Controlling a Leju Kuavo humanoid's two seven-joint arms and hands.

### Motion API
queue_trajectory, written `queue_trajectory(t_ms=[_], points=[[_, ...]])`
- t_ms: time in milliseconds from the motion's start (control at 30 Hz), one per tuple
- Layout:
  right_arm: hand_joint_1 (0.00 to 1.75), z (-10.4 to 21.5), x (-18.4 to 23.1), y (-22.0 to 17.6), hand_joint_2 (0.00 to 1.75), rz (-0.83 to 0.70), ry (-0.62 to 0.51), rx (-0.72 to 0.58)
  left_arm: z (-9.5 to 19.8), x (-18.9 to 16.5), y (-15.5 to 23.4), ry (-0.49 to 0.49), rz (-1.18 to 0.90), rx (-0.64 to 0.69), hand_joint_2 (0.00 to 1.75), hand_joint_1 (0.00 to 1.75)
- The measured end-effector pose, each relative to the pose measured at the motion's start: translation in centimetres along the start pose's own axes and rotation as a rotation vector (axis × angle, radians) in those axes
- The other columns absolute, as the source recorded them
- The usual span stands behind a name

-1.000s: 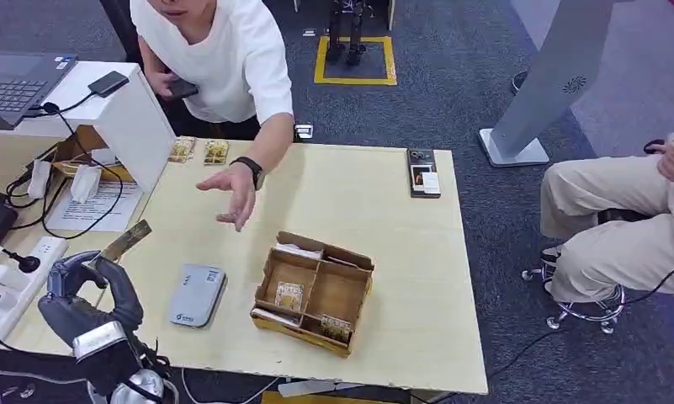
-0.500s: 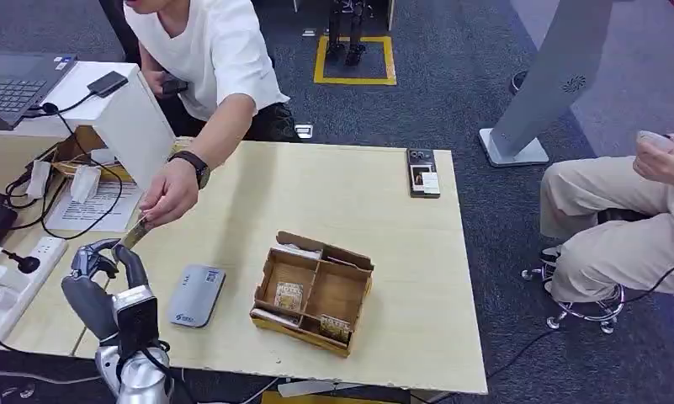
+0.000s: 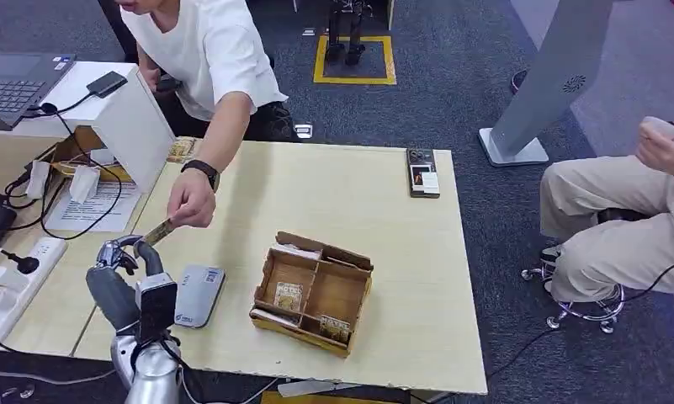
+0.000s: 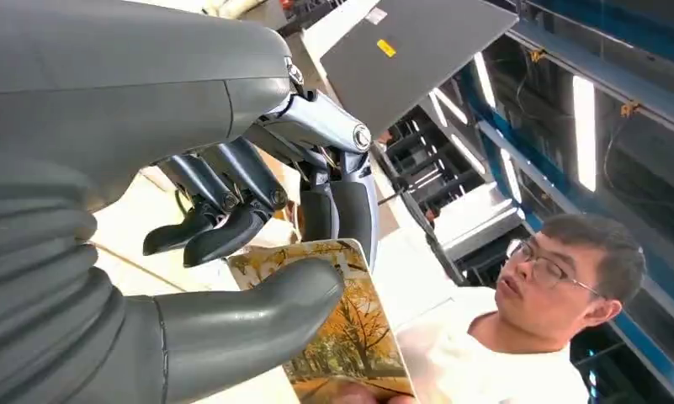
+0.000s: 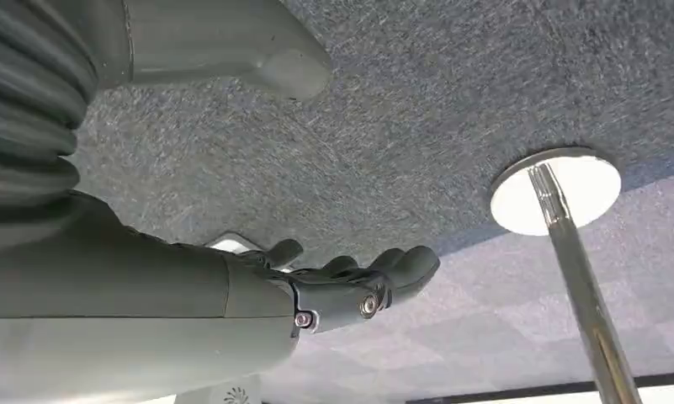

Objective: Pass the card to the sensor for recognition and then transmit it.

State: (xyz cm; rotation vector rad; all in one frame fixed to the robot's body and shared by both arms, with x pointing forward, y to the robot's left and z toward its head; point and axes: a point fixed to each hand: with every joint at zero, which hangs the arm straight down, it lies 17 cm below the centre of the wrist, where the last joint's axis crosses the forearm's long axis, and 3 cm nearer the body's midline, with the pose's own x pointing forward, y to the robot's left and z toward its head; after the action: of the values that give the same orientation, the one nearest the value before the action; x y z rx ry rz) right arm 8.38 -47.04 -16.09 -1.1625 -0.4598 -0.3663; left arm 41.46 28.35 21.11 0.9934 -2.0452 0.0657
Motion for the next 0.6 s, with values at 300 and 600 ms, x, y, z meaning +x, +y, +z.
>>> queue_trajectory(t_ms=[300, 600], points=[[0.00, 0.03, -0.04, 0.10, 1.75, -0.004, 0.003, 0.002, -0.02, -0.17, -0.13, 0.027, 0.038, 0.014, 1.75, 0.00], [0.00, -0.01, -0.14, 0.04, 1.75, -0.006, 0.007, 0.000, -0.14, 0.40, 0.18, 0.011, 0.074, 0.038, 1.75, 0.00]])
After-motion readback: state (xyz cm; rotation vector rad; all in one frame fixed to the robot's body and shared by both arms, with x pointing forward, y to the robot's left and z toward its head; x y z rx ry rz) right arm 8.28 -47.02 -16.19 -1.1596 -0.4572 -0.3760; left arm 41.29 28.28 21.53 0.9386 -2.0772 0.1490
